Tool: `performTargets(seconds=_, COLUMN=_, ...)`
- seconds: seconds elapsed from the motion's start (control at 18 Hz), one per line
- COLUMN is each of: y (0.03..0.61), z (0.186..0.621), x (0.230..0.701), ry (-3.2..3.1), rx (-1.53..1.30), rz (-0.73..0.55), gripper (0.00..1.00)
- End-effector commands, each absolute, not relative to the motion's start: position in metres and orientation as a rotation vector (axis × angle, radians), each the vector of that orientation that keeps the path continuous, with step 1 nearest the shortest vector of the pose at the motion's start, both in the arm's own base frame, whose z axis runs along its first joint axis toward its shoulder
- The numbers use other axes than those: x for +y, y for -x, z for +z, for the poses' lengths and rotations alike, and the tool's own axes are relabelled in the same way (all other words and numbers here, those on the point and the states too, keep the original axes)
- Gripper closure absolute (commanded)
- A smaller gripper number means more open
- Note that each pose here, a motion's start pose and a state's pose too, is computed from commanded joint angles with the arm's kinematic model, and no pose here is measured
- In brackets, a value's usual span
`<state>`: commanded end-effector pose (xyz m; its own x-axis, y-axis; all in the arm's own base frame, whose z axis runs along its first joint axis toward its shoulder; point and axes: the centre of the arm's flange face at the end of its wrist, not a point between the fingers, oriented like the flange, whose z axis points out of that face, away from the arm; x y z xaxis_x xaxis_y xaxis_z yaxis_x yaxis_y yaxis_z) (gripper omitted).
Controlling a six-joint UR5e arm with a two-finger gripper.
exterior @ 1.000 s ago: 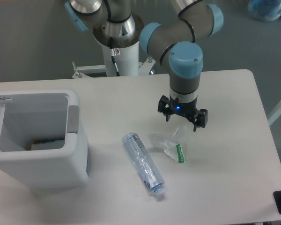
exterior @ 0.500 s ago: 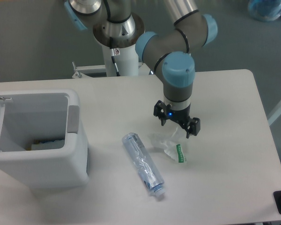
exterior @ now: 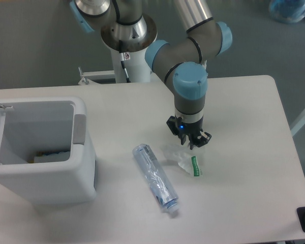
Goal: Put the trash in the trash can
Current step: 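Close the gripper on the plastic bag, then lift the bag and carry it over the white trash bin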
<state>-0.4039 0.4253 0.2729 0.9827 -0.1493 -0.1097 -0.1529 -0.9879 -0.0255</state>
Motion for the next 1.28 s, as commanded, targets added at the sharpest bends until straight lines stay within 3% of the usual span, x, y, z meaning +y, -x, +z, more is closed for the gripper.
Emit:
performTargets(seconds=0.44, y=0.408, z=0.293, x=0.423, ry=3.072, rx=0.208, rz=0.215, gripper=1.0)
performTargets(seconds=0.61, y=0.416, z=0.335, x=0.411, ry=3.0, rx=0.059, rz=0.271, gripper=1.0)
performTargets(seconds=0.89, y=0.413, z=0.441, x=0.385, ry=2.804, rx=-0.247, rz=0.24, gripper=1.0)
performTargets(seconds=1.11, y=0.379, z=0.518, x=0.374, ry=2.612, rx=-0.465, rz=0.203, gripper=1.0)
performTargets(seconds=1.28, y=0.354, z=0.549, x=0.372, ry=2.492, rx=-0.583, rz=0.153, gripper=1.0)
